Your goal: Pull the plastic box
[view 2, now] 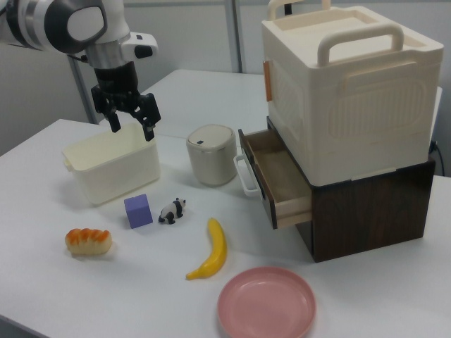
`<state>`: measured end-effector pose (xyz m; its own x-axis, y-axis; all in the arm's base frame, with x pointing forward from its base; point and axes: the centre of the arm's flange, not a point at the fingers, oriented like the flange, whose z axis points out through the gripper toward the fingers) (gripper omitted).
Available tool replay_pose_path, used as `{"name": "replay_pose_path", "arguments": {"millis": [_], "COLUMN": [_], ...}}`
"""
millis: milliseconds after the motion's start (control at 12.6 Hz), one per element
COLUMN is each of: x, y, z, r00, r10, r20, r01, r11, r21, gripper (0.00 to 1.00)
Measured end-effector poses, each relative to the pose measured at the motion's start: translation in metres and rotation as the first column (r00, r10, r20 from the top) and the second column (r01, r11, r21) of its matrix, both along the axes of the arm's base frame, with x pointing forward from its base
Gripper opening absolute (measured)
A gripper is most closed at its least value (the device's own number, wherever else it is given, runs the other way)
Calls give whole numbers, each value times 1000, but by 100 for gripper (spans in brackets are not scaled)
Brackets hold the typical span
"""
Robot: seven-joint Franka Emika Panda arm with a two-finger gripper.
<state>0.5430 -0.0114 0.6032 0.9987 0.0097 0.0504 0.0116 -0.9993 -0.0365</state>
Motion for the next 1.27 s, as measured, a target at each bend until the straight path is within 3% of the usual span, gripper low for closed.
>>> {"name": "replay_pose_path", "arguments": {"millis": [398,795,954,1113,1193,1272], "x": [5,18,19,21,23,28], "y": [1,8,31,59,69,80], "z": [-15,-8,-6,-3,-5,-10], "r00": [999,1000,994,950,912,857], "r10": [2,21,110,311,410,514], "r20": [-39,-19,-12,14,26,35], "r01": [-2,-21,-110,-310,-409,-513], "r11": [1000,1000,994,951,912,858], "r21": [1,-1,-1,-12,-21,-32], "gripper": [100,100,100,100,100,100]}}
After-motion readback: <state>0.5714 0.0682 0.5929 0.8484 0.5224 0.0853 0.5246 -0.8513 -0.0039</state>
